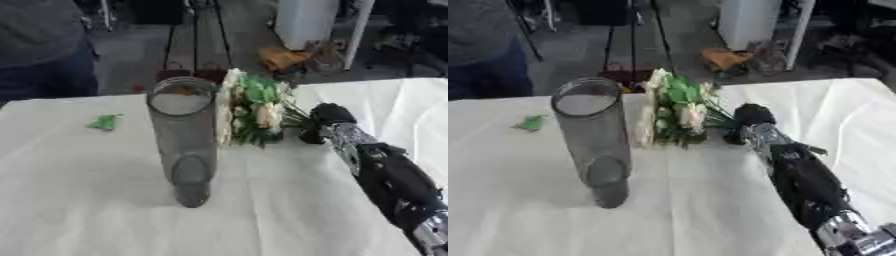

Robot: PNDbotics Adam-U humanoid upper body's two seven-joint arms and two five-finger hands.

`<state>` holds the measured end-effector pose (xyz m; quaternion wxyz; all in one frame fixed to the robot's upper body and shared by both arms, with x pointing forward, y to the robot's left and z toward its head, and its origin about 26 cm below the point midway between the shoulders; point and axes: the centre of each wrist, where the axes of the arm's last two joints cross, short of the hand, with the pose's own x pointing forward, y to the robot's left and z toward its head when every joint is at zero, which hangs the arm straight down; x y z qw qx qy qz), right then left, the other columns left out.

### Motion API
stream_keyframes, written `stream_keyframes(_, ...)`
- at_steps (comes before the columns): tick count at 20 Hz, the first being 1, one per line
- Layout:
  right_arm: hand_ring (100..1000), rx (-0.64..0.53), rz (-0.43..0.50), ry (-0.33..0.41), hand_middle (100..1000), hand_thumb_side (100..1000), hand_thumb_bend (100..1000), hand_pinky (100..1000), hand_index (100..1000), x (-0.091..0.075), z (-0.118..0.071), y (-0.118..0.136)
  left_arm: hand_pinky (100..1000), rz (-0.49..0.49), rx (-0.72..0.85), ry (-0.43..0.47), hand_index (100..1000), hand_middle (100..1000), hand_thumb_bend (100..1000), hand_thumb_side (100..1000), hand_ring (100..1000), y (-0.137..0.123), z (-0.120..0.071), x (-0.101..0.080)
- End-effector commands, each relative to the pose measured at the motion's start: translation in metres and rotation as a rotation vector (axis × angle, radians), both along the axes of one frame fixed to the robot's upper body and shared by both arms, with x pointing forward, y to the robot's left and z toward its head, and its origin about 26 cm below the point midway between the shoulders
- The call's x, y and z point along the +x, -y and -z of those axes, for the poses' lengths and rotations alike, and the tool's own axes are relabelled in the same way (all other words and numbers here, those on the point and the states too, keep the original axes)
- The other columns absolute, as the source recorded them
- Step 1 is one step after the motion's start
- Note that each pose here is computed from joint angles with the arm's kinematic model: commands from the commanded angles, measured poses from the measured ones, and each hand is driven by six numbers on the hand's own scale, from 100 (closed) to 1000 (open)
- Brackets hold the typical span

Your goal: Arrange flowers into the vase.

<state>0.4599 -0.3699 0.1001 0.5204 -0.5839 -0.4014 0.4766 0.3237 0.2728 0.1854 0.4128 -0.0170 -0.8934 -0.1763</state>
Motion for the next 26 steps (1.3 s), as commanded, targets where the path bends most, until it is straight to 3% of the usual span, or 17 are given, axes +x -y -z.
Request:
stream_keyframes(1, 121, -0.012, 0.022, 0.111, 100, 767, 100, 100, 317, 0.002, -0.015, 0.007, 567, -0.002, 0.005, 0.032, 704, 647, 1000, 815, 497, -0.002, -0.010, 0.000)
stream_keyframes(6, 100, 0.009, 0.040, 0.231, 100, 814, 100, 100, 309, 0.001, -0.015, 0.008, 568, -0.001, 0.003, 0.032, 704, 647, 1000, 816, 497, -0.002, -0.010, 0.000)
stream_keyframes(10, 100, 0.038, 0.053, 0.301, 100, 910, 100, 100, 278, 0.001, -0.015, 0.009, 567, -0.001, 0.002, 0.032, 704, 646, 1000, 816, 497, -0.002, -0.010, 0.000)
stream_keyframes(13, 100, 0.048, 0.058, 0.324, 100, 929, 100, 100, 222, 0.000, -0.015, 0.010, 567, -0.002, 0.001, 0.032, 704, 646, 1000, 817, 497, -0.002, -0.010, 0.000)
stream_keyframes(18, 100, 0.050, 0.060, 0.329, 100, 926, 100, 100, 212, 0.000, -0.017, 0.012, 567, -0.004, 0.001, 0.032, 704, 646, 1000, 817, 497, -0.003, -0.010, 0.000)
stream_keyframes(26, 100, 0.003, 0.062, 0.470, 100, 917, 100, 100, 199, 0.000, -0.084, 0.032, 567, -0.023, 0.013, 0.025, 704, 646, 1000, 820, 498, -0.008, -0.008, -0.001)
